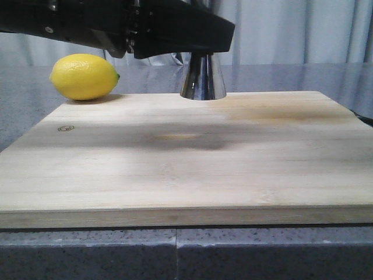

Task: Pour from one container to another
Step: 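Tilt the beaker with the right gripper to start pouring into the jigger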

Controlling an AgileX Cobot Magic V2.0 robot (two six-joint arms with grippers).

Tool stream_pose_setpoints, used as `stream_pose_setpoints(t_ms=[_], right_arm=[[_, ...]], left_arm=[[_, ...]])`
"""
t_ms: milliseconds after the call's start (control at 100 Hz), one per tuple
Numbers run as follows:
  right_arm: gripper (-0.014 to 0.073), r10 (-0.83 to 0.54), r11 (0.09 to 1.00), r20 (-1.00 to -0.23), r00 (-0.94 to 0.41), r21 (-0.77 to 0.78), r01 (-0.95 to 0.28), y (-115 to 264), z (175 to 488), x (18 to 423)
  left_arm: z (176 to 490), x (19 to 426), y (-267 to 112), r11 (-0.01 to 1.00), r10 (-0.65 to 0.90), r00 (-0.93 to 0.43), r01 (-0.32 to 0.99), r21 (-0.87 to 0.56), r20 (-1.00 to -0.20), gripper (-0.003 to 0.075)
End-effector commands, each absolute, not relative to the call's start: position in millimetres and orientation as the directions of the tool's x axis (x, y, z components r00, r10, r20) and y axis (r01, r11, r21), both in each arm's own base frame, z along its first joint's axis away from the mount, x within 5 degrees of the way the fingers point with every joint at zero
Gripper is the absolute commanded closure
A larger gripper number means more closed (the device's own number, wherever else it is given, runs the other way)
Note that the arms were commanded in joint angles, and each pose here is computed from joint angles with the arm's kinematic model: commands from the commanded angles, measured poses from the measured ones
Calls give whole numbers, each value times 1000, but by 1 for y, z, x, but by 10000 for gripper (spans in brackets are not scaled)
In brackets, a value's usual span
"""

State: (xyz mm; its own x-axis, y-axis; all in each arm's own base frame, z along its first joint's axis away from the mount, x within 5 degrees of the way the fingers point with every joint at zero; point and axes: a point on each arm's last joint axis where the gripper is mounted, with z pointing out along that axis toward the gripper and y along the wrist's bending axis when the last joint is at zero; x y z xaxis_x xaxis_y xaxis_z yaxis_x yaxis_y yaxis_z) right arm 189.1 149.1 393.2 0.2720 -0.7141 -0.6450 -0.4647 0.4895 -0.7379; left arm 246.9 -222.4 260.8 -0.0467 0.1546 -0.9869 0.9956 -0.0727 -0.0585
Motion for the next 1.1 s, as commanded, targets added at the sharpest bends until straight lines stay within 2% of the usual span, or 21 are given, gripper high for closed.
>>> stream_pose_setpoints(t_ms=[0,570,1090], right_arm=[[400,-679,500,-641,357,-761,-415,148,414,184],[400,-690,488,-625,364,-774,-403,148,415,184],[400,-702,476,-612,365,-784,-399,148,414,185]], left_arm=[[293,238,-222,-124,14,-26,992,-27,-1000,739],[293,243,-223,-69,19,-34,997,-35,-999,738],[292,243,-223,-60,23,-34,998,-36,-999,739]])
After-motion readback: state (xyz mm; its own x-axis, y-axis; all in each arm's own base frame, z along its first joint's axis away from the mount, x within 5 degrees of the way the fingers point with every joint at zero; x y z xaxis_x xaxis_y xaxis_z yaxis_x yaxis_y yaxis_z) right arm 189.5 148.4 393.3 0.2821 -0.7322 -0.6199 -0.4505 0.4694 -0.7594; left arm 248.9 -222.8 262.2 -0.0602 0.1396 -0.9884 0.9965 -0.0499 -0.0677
